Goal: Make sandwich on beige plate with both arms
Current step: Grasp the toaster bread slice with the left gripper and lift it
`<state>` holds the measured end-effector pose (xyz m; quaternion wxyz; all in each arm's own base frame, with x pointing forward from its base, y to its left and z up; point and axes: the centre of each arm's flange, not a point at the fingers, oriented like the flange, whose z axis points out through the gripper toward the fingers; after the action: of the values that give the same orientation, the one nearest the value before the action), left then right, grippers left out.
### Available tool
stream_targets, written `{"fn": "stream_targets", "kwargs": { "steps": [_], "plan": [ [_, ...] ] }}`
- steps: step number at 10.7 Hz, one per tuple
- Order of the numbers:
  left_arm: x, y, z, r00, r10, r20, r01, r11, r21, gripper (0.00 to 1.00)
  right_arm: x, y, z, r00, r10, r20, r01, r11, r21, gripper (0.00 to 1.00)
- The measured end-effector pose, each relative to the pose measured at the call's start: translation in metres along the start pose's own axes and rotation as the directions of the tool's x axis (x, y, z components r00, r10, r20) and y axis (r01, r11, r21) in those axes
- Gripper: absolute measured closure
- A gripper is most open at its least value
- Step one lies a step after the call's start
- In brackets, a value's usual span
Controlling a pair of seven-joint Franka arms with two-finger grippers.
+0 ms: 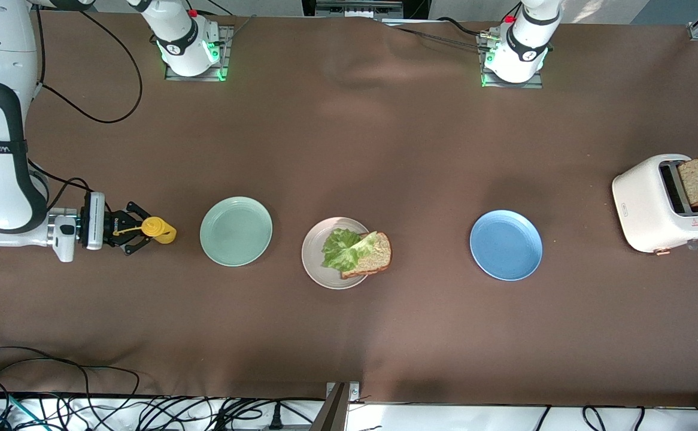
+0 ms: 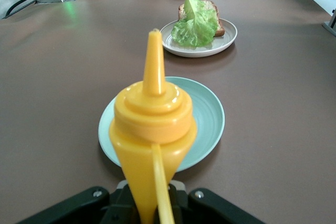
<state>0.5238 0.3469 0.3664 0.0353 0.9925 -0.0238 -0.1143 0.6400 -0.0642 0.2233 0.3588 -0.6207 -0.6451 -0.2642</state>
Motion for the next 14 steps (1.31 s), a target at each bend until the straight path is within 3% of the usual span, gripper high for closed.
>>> {"fn": "stream_targets", "kwargs": {
  "steps": [3, 6, 10, 14],
  "plan": [
    [0.004, 0.013, -0.025, 0.998, 0.066, 0.019, -0.065, 0.997, -0.028, 0.88, -0.009, 0.002, 0.009, 0.999, 0.005, -0.047, -0.006, 1.0, -0.023, 0.94],
    [0.003, 0.04, -0.09, 0.997, 0.076, 0.014, -0.074, 0.989, -0.124, 0.9, -0.022, 0.002, 0.022, 0.996, -0.002, -0.085, -0.001, 0.999, -0.034, 0.94],
    [0.029, 0.128, -0.139, 0.999, -0.037, 0.0, 0.035, 0.948, -0.316, 0.9, -0.046, -0.008, 0.025, 0.988, -0.052, -0.146, 0.05, 0.999, -0.022, 0.94],
    [0.067, 0.227, -0.14, 0.992, -0.107, 0.064, 0.124, 0.892, -0.435, 0.9, -0.078, -0.03, 0.049, 0.975, -0.028, -0.219, 0.035, 0.999, 0.031, 0.94]
  ]
}}
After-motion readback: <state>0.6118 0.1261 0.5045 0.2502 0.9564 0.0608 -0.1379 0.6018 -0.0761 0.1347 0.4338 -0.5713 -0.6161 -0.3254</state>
